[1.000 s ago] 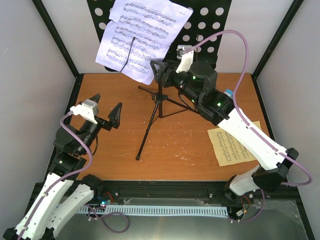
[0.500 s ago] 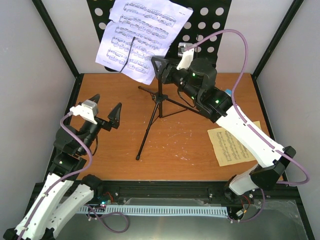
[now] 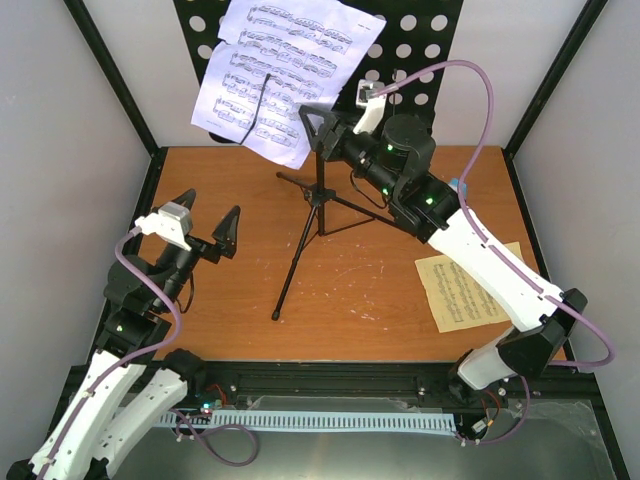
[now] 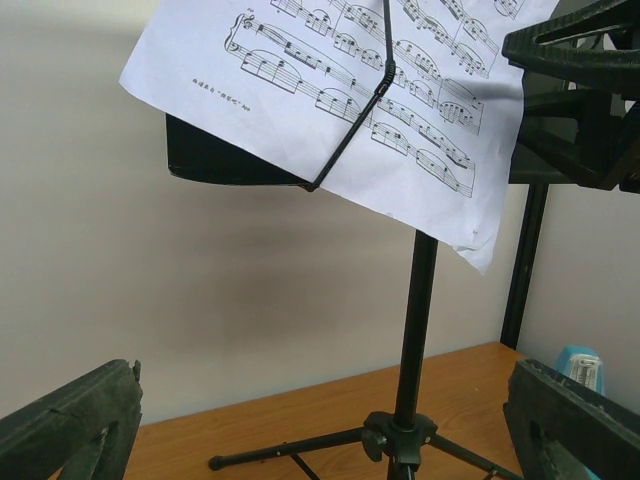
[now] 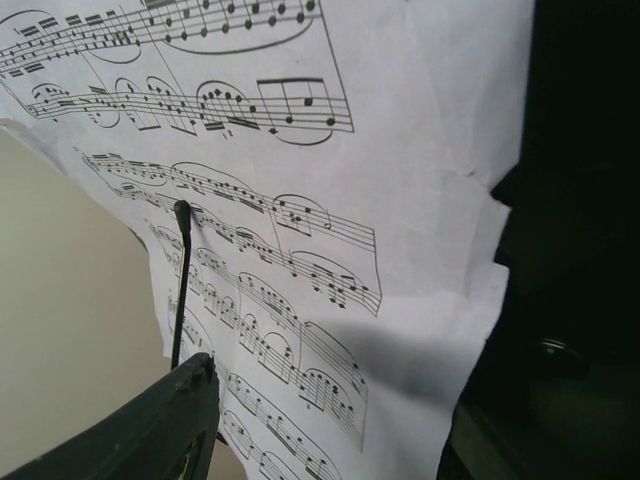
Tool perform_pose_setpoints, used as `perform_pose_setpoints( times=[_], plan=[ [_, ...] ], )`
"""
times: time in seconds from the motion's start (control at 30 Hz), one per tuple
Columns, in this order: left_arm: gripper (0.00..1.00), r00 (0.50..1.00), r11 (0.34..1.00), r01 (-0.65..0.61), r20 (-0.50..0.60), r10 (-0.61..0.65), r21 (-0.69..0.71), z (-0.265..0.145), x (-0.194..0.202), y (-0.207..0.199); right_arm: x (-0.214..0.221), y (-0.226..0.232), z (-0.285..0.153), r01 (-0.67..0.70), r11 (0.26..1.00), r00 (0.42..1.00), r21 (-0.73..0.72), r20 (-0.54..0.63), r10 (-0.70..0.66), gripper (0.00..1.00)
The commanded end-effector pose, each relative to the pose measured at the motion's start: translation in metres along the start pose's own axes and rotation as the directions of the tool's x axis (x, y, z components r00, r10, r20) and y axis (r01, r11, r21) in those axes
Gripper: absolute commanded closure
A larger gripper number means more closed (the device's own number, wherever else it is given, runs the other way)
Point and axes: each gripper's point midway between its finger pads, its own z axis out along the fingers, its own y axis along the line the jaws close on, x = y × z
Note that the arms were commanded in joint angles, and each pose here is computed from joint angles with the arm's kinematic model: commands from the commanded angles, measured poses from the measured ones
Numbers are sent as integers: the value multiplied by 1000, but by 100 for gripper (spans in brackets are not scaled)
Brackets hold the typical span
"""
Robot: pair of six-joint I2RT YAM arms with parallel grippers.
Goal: Pack up the instrument practice props
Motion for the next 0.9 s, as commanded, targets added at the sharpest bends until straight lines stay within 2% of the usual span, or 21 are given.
perform_pose_setpoints(
  times=[0.0, 0.27, 0.53, 0.67, 0.87],
  plan=[
    [0, 999, 1000, -9, 35, 10, -15, -3, -10, 3, -5, 2, 6, -11, 999, 999, -34, 29, 12, 45],
    [1, 999, 1000, -9, 34, 10, -10, -3, -9, 2, -1, 11, 0, -27, 992, 998, -124, 53, 33, 53],
    [0, 1000, 1000, -9, 29, 9, -2, -1, -9, 1, -8, 23, -7, 27, 981, 994, -193, 105, -7, 61],
    [1, 1000, 1000, -8, 26, 8, 0, -1, -7, 1, -11, 27, -7, 50, 977, 992, -207, 124, -25, 64],
    [1, 1000, 1000, -6, 27, 5, 8, -1, -8, -1, -12, 20, 0, 62, 985, 991, -163, 129, -41, 64]
  ],
)
